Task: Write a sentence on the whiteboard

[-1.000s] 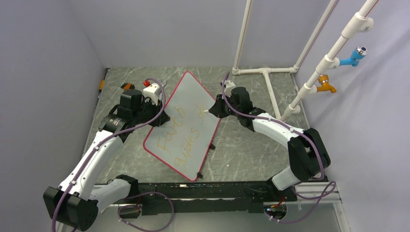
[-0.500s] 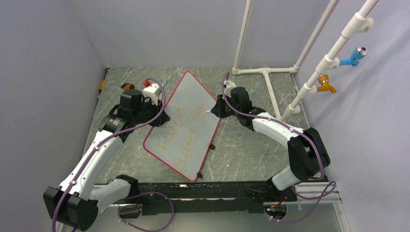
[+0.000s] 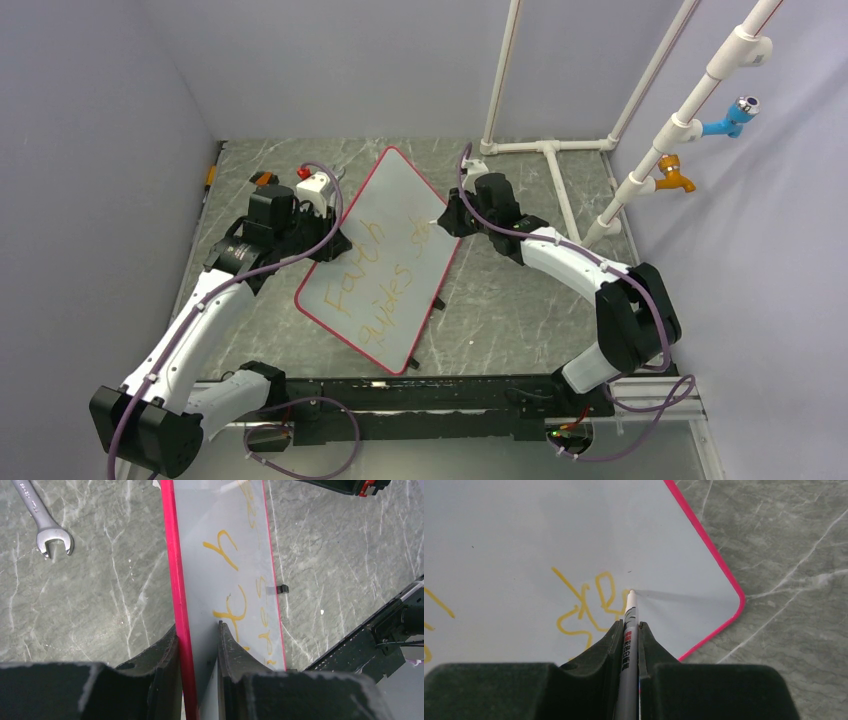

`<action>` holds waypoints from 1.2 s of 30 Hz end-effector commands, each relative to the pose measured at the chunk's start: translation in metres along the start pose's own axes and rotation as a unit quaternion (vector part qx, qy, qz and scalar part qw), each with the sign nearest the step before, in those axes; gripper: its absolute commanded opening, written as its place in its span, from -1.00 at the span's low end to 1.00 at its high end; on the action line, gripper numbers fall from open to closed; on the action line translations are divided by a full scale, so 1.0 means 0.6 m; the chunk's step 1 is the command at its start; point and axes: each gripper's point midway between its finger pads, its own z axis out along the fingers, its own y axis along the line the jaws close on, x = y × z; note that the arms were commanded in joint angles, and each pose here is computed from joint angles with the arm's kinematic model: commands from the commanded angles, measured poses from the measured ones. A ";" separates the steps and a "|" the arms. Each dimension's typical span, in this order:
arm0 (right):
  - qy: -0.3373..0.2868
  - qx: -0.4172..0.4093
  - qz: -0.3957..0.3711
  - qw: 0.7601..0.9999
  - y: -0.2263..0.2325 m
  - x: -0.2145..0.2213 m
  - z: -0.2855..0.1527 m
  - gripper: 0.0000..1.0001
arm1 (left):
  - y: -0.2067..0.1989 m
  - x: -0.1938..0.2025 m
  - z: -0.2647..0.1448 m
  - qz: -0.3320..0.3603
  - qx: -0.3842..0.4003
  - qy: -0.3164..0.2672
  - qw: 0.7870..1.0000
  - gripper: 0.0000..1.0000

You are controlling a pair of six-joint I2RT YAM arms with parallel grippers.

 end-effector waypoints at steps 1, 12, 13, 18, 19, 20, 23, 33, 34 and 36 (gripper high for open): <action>-0.056 0.003 -0.016 0.998 0.011 -0.069 -0.021 -1.00 | 0.042 0.021 0.002 0.071 -0.049 0.022 0.996 -1.00; -0.069 -0.020 -0.012 0.997 0.021 -0.092 -0.022 -1.00 | 0.039 0.021 0.002 0.070 -0.044 0.021 0.996 -1.00; -0.071 -0.022 -0.013 0.997 0.021 -0.095 -0.023 -1.00 | 0.039 0.021 0.002 0.070 -0.044 0.020 0.996 -1.00; -0.080 -0.032 -0.011 0.996 0.014 -0.107 -0.030 -1.00 | 0.037 0.019 0.001 0.071 -0.042 0.017 0.996 -1.00; -0.080 -0.033 -0.010 0.996 0.012 -0.108 -0.032 -1.00 | 0.036 0.019 0.002 0.071 -0.041 0.018 0.996 -1.00; -0.081 -0.034 -0.009 0.996 0.010 -0.109 -0.033 -1.00 | 0.036 0.019 0.002 0.071 -0.041 0.018 0.996 -1.00; -0.086 -0.043 -0.012 0.995 0.011 -0.110 -0.038 -1.00 | 0.034 0.018 0.002 0.072 -0.038 0.016 0.997 -1.00; -0.097 -0.091 -0.025 0.991 0.018 -0.110 -0.054 -1.00 | 0.030 0.013 -0.003 0.074 -0.034 0.008 0.997 -1.00; -0.097 -0.096 -0.023 0.990 0.019 -0.109 -0.054 -1.00 | 0.029 0.012 -0.003 0.074 -0.033 0.006 0.997 -1.00; -0.098 -0.105 -0.020 0.990 0.020 -0.106 -0.054 -1.00 | 0.029 0.010 -0.004 0.075 -0.033 0.005 0.997 -1.00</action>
